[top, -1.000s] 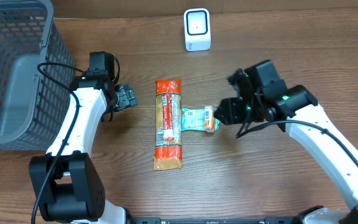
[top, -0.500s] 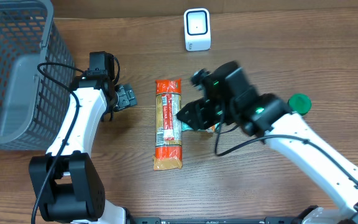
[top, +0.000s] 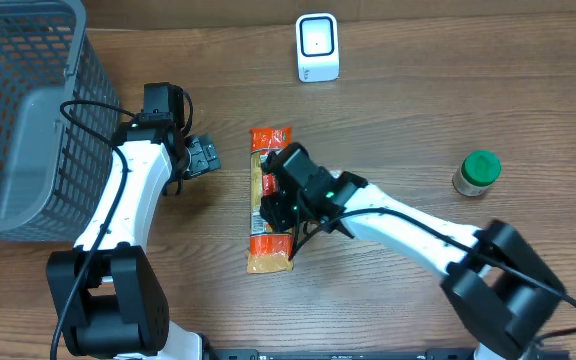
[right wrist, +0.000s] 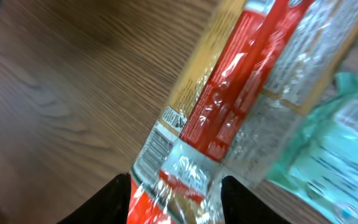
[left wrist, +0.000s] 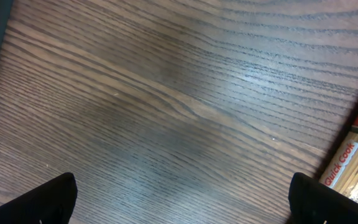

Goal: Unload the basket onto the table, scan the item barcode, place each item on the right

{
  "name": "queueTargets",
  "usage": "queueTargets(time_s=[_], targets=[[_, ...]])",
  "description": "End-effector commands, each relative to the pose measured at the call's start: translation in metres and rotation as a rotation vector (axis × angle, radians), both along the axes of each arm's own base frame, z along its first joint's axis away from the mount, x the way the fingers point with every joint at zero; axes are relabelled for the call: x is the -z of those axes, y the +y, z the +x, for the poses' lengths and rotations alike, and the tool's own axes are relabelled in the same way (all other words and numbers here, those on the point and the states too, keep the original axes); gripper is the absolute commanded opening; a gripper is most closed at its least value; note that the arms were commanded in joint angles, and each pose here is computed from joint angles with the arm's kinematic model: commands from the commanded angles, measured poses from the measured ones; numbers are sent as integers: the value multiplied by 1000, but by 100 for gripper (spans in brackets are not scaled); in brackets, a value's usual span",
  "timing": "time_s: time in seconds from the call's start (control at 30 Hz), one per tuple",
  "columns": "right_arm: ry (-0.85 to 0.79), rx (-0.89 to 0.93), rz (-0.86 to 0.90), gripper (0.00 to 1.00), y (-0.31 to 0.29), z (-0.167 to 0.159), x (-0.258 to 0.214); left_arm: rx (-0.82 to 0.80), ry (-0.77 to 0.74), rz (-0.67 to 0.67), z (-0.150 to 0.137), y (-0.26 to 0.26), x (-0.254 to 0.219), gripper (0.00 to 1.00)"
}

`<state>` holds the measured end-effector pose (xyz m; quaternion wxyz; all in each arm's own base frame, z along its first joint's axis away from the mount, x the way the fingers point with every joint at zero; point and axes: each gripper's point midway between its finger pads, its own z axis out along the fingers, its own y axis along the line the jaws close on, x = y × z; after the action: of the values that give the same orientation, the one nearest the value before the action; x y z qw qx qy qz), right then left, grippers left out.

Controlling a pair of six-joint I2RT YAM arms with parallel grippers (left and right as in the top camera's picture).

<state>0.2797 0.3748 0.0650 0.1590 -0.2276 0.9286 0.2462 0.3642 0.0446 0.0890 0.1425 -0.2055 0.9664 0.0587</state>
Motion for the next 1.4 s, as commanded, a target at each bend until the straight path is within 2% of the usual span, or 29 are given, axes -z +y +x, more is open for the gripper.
queueTargets(time_s=[0.0, 0.3, 0.57, 0.6, 0.7, 1.0, 1.07, 1.13, 1.23, 1.37], targets=[[-43, 6, 0, 45, 12, 4, 2, 15, -30, 5, 4, 0, -10, 100], [-157, 67, -70, 44, 11, 16, 6, 15, -30, 5, 4, 0, -10, 100], [-139, 85, -95, 43, 9, 17, 23, 15, -30, 5, 4, 0, -10, 100], [-136, 84, -99, 39, 9, 17, 25, 15, -30, 5, 4, 0, -10, 100], [-135, 84, -100, 35, 9, 17, 25, 15, -30, 5, 4, 0, -10, 100], [-111, 80, -134, 34, 2, 11, 30, 15, -30, 5, 4, 0, -10, 100], [-109, 80, -137, 17, 1, 11, 31, 15, -30, 5, 4, 0, -10, 100], [-111, 80, -136, 9, 2, 11, 29, 15, -30, 5, 4, 0, -10, 100], [-135, 76, -116, 4, 4, 16, 16, 15, -30, 5, 4, 0, -10, 100], [-220, 21, -110, 4, 2, 19, -15, 15, -30, 5, 4, 0, -10, 100]])
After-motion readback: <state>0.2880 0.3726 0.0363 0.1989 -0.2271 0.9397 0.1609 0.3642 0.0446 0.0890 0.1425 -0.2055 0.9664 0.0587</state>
